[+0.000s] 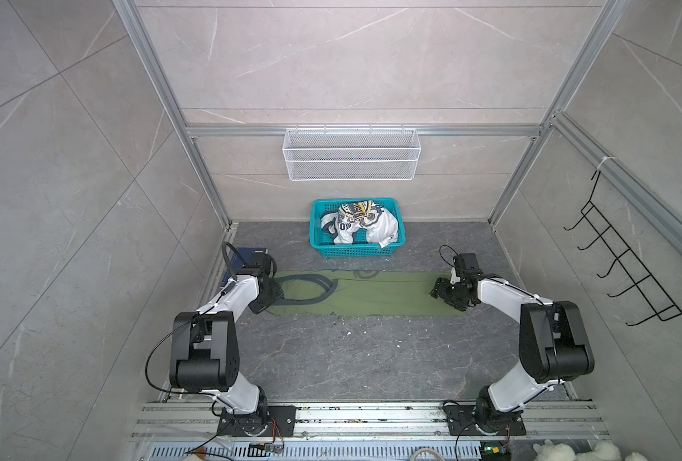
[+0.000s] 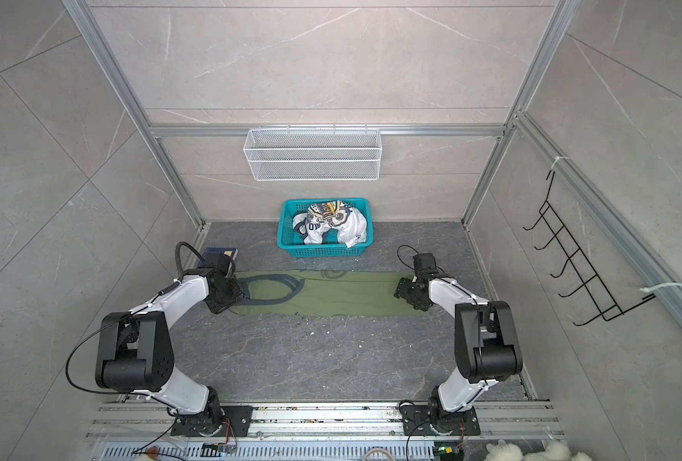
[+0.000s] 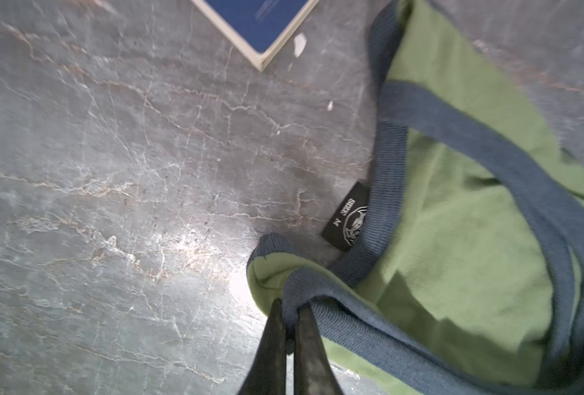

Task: Fold and stack tank tops
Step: Smooth out the tank top at the center of the table.

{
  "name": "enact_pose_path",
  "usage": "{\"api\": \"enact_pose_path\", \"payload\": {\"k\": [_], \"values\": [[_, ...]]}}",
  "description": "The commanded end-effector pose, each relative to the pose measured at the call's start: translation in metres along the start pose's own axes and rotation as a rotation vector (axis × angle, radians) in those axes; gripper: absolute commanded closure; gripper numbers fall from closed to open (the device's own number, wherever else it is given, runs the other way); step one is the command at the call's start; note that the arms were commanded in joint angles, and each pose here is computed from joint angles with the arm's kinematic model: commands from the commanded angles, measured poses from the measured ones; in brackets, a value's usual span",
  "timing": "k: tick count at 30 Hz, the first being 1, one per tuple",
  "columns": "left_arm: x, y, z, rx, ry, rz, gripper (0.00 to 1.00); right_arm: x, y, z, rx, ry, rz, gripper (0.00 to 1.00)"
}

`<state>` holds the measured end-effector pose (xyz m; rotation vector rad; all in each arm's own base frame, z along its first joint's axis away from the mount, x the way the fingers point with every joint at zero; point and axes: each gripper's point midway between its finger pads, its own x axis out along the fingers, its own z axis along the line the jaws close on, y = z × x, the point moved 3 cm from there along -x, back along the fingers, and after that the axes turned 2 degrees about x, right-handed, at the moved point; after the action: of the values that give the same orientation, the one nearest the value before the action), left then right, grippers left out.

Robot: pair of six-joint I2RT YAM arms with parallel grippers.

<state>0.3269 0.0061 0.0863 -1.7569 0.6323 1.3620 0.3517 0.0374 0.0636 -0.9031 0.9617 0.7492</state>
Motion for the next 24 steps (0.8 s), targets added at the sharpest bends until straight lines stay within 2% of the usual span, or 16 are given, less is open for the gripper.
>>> {"api": "enact_pose_path", "payload": {"k": [1,4,8,11,13,15,19,24], "values": [[0.005,0.009,0.007,-0.030,-0.007,0.046,0.92,0.003,-0.002,-0.008,0.013,0.053,0.013,0.27],[0.009,0.012,0.012,-0.037,-0.013,0.052,0.85,0.005,-0.003,-0.007,0.016,0.049,0.013,0.27],[0.006,0.008,0.014,-0.034,-0.027,0.047,0.59,-0.004,-0.007,-0.004,0.008,0.038,-0.010,0.27],[-0.018,0.002,0.015,-0.019,-0.031,-0.032,0.49,-0.025,-0.013,0.004,-0.010,0.003,-0.059,0.27],[-0.048,0.003,0.009,0.030,-0.067,-0.129,0.41,-0.040,-0.017,0.010,-0.032,-0.019,-0.084,0.26],[-0.072,0.010,-0.008,0.073,-0.040,-0.191,0.37,-0.050,-0.019,0.017,-0.060,-0.037,-0.098,0.25],[-0.102,0.038,-0.062,0.153,0.103,-0.256,0.35,-0.051,-0.019,0.035,-0.095,-0.070,-0.086,0.25],[-0.096,0.081,-0.151,0.286,0.296,-0.165,0.35,-0.036,-0.016,0.053,-0.091,-0.128,-0.049,0.25]]}}
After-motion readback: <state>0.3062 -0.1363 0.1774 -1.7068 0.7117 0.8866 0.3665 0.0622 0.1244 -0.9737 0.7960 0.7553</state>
